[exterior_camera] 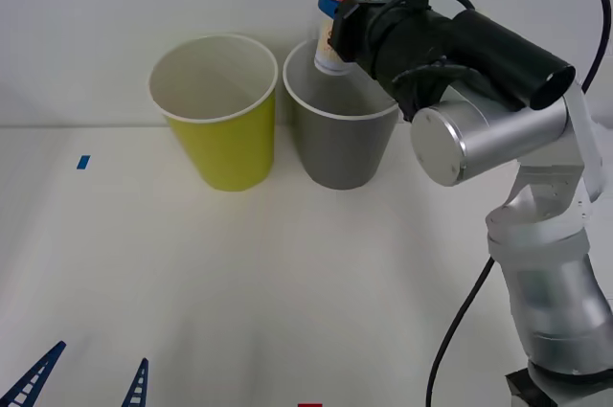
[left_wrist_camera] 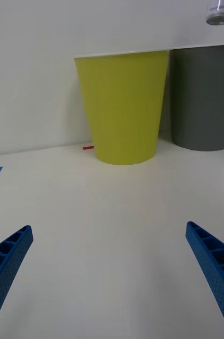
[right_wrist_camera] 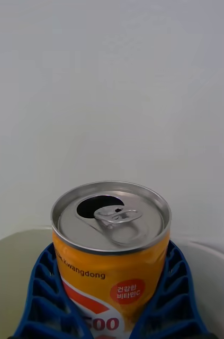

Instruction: Put cans in the gray bin and PET bottles in the light green bin.

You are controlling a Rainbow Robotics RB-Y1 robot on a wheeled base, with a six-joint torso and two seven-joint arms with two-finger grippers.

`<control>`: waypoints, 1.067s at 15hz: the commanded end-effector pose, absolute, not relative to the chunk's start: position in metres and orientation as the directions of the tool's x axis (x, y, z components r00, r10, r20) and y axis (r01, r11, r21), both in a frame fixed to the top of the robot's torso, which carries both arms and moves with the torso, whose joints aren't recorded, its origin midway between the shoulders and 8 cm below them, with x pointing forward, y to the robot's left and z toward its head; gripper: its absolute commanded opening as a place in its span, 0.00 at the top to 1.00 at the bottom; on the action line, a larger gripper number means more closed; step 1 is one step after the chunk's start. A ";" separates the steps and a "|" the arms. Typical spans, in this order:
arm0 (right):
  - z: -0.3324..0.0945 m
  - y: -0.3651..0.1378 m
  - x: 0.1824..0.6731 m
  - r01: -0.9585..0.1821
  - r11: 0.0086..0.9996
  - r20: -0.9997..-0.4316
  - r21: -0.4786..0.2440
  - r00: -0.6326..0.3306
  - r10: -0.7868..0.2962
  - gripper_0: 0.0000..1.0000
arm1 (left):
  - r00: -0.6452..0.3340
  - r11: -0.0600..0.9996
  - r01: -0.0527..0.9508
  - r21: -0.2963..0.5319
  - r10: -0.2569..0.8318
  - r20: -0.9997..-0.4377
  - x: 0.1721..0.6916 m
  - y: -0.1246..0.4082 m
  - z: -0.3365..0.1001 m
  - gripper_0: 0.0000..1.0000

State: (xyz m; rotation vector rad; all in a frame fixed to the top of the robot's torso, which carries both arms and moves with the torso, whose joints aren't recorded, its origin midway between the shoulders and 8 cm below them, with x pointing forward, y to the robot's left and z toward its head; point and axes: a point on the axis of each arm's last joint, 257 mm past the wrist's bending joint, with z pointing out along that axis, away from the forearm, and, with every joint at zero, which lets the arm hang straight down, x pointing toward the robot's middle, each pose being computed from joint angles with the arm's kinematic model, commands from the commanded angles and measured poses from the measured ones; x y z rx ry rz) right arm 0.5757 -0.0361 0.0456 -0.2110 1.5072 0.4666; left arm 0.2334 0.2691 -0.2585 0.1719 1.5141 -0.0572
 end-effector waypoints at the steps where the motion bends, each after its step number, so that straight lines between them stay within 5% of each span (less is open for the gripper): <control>1: 0.048 -0.038 0.595 -0.420 0.897 -0.986 0.137 0.032 0.165 1.00 | 0.058 0.987 0.144 0.077 0.069 -0.996 0.233 0.269 -0.258 0.00; 16: 0.061 -0.064 0.602 -0.393 0.916 -0.987 0.076 0.099 0.124 1.00 | 0.058 0.987 0.144 0.077 0.069 -0.996 0.233 0.269 -0.258 0.00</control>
